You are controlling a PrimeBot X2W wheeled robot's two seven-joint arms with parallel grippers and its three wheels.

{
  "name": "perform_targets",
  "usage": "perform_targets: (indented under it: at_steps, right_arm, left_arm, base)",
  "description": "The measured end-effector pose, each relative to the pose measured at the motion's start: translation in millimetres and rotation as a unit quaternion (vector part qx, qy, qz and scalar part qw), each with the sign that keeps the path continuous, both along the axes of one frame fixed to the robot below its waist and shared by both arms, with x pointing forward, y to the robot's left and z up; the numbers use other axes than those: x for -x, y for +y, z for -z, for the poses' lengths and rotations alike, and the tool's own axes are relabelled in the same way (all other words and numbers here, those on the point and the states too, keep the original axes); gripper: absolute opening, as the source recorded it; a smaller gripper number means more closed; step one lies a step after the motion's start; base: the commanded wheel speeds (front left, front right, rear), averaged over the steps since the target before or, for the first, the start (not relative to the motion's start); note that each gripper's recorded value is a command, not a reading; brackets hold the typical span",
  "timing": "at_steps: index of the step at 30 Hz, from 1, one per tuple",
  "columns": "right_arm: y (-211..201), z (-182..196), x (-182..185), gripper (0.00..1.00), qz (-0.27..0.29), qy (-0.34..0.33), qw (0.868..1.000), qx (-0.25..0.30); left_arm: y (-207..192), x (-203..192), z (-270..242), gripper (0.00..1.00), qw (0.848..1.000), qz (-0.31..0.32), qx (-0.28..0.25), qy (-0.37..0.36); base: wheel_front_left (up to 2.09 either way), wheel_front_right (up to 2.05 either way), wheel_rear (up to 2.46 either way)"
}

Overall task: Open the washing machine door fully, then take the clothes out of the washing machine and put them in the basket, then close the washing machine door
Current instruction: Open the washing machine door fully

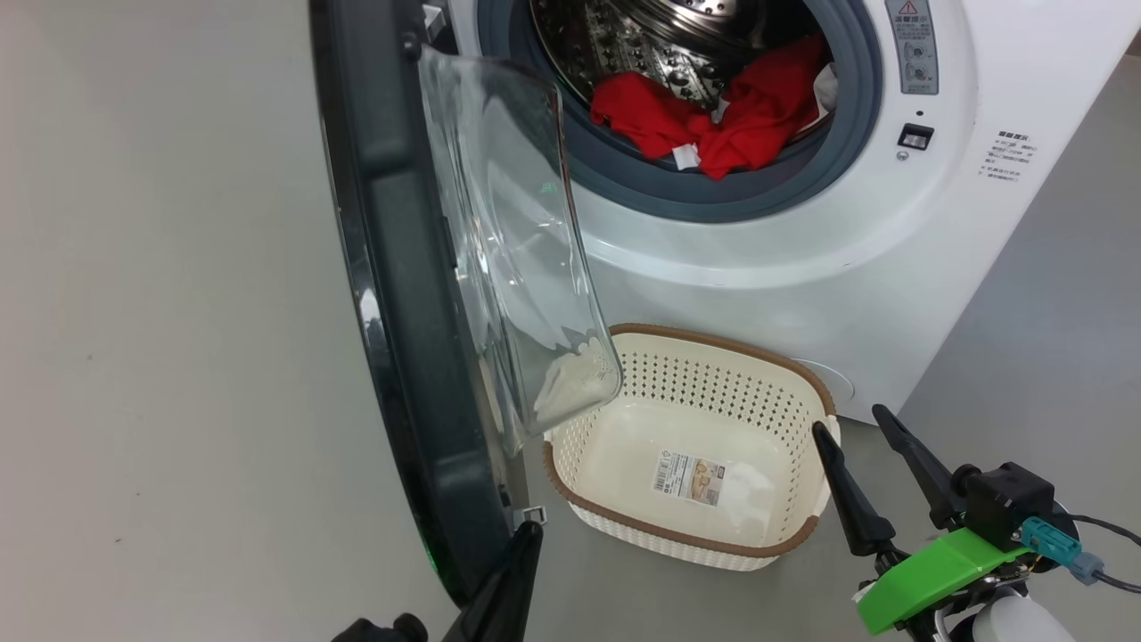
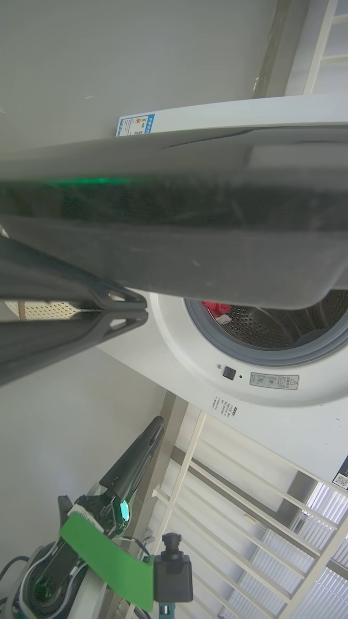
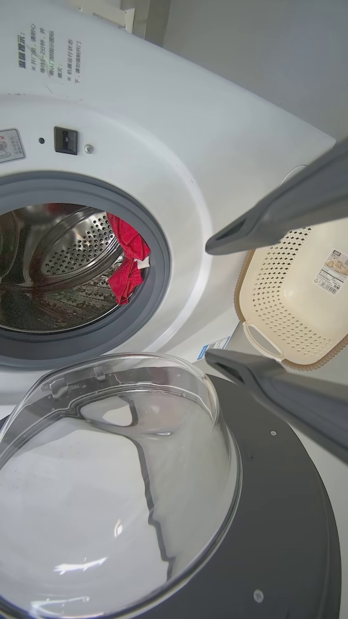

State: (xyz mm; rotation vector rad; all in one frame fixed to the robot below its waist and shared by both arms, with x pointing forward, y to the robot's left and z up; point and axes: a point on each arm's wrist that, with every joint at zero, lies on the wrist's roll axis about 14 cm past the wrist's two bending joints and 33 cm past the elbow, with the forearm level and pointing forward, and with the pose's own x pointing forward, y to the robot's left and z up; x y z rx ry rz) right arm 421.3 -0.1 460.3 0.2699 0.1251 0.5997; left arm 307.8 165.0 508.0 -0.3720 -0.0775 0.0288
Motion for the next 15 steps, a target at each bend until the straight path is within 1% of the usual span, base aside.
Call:
perform_targets:
  at_steps: [9, 15]
  right_arm:
    - [11, -1, 2, 1.0, -0.016, -0.001, 1.0, -0.001]
    - [23, -2, 4, 1.0, -0.033, -0.002, 0.999, -0.002]
  left_arm:
    - [13, 4, 0, 0.0, 1.0, -0.026, 0.001, 0.002]
    - [36, 12, -1, 0.0, 0.998, -0.068, -0.005, 0.003]
  base:
    - [0.0, 0.0, 0.0]
    - [0.0, 0.0, 0.0]
